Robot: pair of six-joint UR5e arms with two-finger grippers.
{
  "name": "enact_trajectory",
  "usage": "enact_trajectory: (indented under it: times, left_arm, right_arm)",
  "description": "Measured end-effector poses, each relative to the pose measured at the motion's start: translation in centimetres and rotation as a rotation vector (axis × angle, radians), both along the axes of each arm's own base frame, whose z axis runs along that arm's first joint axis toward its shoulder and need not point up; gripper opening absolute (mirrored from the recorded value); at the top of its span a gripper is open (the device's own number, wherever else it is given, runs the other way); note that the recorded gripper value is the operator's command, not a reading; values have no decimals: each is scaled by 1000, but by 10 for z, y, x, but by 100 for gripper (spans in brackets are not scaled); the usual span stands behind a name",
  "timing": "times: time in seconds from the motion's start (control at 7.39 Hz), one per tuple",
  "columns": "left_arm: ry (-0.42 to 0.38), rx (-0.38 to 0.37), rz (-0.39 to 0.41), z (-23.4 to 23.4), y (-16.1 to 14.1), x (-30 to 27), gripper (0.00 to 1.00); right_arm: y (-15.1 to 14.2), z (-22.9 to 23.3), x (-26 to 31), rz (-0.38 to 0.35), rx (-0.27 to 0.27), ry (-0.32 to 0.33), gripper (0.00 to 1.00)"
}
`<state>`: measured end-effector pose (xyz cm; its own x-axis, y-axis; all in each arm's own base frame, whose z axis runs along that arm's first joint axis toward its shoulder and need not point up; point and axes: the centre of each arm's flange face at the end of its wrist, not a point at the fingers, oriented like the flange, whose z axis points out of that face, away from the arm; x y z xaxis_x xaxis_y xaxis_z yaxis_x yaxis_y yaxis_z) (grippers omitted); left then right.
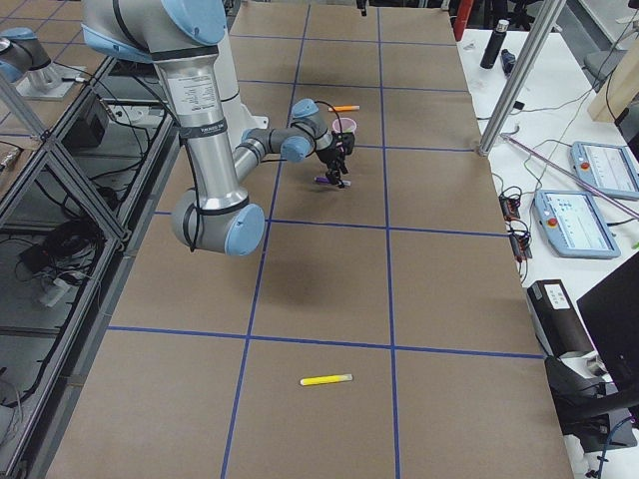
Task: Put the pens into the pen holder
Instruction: 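Reach the right gripper down and grasp the purple marker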
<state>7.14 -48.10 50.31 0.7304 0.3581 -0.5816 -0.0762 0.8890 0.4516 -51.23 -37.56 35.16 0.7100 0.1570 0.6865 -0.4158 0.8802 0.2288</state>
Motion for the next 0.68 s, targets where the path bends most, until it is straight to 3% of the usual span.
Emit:
enact_trajectory:
  times: [0.27,0.68]
  left_arm:
    - [1,1,0,0,0,0,100]
    - [0,-1,-2,1,0,0,100]
  right_arm:
    - [3,2,-5,1,-4,2,41]
    - [6,2,-8,-2,-3,4,42]
